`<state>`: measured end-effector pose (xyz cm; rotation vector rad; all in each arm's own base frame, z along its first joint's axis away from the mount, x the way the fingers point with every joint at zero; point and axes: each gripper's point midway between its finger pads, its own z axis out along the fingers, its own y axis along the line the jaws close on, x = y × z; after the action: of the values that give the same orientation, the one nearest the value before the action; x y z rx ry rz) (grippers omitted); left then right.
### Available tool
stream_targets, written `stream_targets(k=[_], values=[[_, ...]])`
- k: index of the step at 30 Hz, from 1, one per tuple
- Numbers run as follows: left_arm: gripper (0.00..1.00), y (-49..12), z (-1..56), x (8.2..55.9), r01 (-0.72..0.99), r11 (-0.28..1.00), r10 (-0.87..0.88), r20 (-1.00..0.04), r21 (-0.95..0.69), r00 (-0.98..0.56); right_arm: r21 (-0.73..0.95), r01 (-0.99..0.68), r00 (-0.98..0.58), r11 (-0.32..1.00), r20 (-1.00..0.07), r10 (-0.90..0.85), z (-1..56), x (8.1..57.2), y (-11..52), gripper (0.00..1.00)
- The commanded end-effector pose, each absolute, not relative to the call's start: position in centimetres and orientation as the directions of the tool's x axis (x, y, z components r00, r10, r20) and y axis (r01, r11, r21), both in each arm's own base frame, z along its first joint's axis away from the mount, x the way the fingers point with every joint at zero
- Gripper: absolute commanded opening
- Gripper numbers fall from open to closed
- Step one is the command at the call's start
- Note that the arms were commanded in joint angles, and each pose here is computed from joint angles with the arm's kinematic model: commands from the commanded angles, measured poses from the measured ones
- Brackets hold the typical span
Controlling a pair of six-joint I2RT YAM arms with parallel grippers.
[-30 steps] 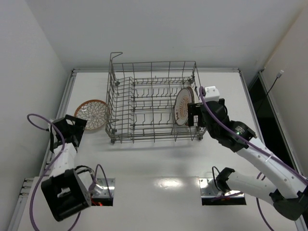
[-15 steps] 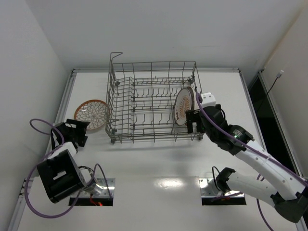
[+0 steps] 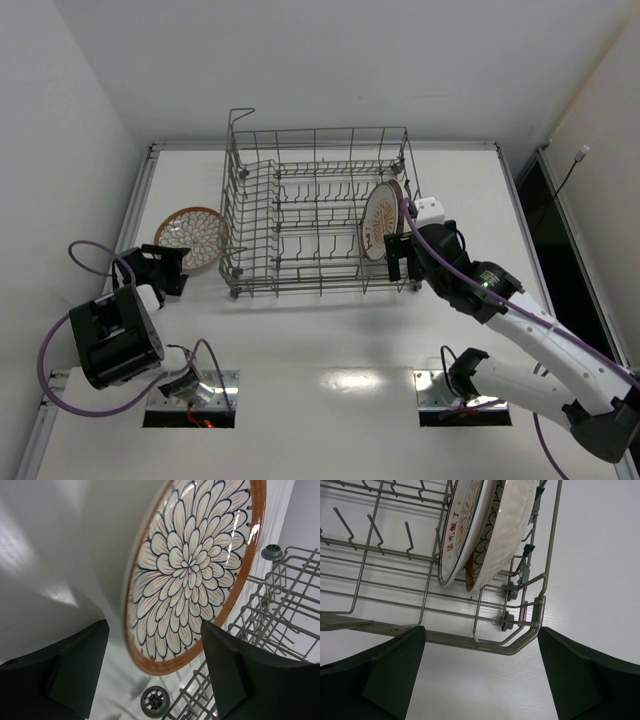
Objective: Load the plates into the dish rack
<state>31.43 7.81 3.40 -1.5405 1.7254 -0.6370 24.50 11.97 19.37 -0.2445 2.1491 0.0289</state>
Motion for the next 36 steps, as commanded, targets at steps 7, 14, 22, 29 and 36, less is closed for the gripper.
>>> stream_targets(k=[7, 14, 22, 29, 36], values=[[0.47, 7.9, 2.9, 34.2, -0.606, 0.152, -0.981, -0.192, -0.78, 0.001, -0.088, -0.176, -0.527, 0.98, -0.833, -0.169, 19.4, 24.4, 11.4, 0.93], [0.0, 8.2, 3.6, 34.2, -0.604, 0.186, -0.974, -0.226, -0.775, -0.009, -0.055, -0.161, -0.49, 0.985, -0.862, -0.129, 20.6, 23.8, 10.7, 0.93], [0.0, 12.3, 13.7, 34.2, -0.553, 0.28, -0.895, -0.422, -0.785, 0.146, -0.036, -0.208, -0.514, 0.977, -0.846, -0.141, 20.2, 23.5, 11.7, 0.93], [0.0, 14.3, 22.1, 32.8, -0.504, 0.314, -0.818, -0.499, -0.805, 0.287, 0.027, -0.272, -0.522, 0.962, -0.844, -0.124, 20.6, 22.9, 13.1, 0.93], [0.0, 11.2, 29.5, 31.3, -0.266, 0.334, -0.848, -0.412, -0.904, 0.333, 0.084, -0.323, -0.493, 0.942, -0.865, -0.092, 22.3, 22.4, 14.1, 0.93]])
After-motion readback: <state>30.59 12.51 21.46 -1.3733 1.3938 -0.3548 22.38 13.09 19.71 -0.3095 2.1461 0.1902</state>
